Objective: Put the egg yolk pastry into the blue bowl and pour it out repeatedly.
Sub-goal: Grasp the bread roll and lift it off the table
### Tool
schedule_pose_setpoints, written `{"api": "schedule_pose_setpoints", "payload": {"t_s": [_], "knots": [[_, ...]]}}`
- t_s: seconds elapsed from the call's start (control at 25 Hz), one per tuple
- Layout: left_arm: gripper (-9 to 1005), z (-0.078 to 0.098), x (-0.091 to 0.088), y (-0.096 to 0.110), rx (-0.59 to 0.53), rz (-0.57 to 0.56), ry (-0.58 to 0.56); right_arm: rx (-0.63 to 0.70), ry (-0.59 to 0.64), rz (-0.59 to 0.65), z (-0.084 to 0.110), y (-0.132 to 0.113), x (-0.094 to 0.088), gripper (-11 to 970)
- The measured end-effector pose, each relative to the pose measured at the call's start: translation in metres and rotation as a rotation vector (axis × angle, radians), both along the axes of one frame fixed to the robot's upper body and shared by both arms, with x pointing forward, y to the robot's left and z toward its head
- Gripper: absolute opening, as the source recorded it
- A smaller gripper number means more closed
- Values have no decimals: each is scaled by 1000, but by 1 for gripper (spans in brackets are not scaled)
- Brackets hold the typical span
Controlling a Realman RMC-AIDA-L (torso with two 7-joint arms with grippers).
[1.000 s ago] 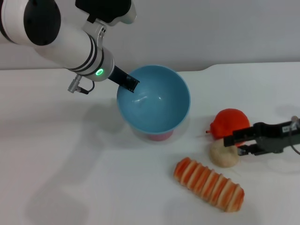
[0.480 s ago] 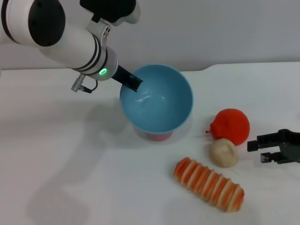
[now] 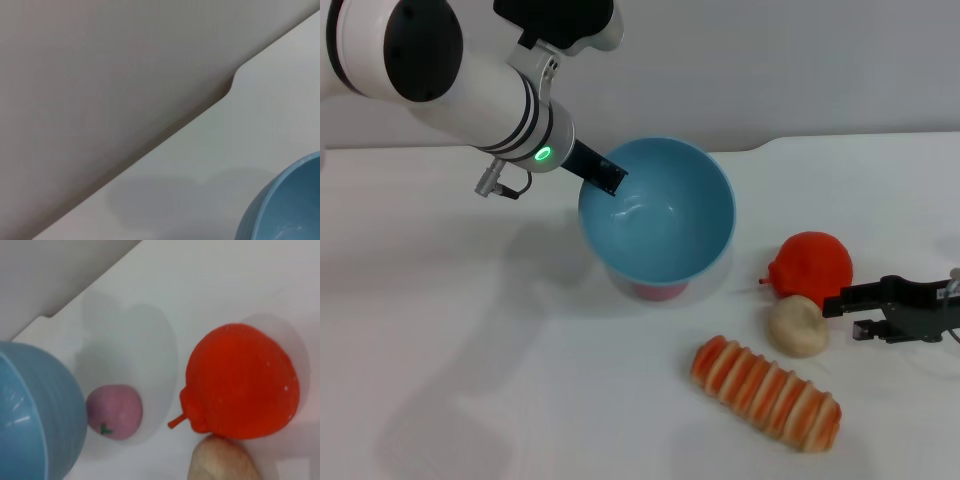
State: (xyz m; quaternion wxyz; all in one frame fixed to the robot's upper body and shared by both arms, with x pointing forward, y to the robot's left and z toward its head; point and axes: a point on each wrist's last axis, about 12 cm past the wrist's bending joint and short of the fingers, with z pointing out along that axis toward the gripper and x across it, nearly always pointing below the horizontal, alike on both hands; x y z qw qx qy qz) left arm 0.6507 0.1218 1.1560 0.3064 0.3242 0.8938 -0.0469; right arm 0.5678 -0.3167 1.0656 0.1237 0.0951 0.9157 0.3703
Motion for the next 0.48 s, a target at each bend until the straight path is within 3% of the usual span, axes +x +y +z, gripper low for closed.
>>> {"api": "schedule_pose_setpoints", "payload": {"t_s": [0.48], "knots": [[0,-3,-2,-4,19,-23,-5,3,-34,6,-7,21,5,612]]}}
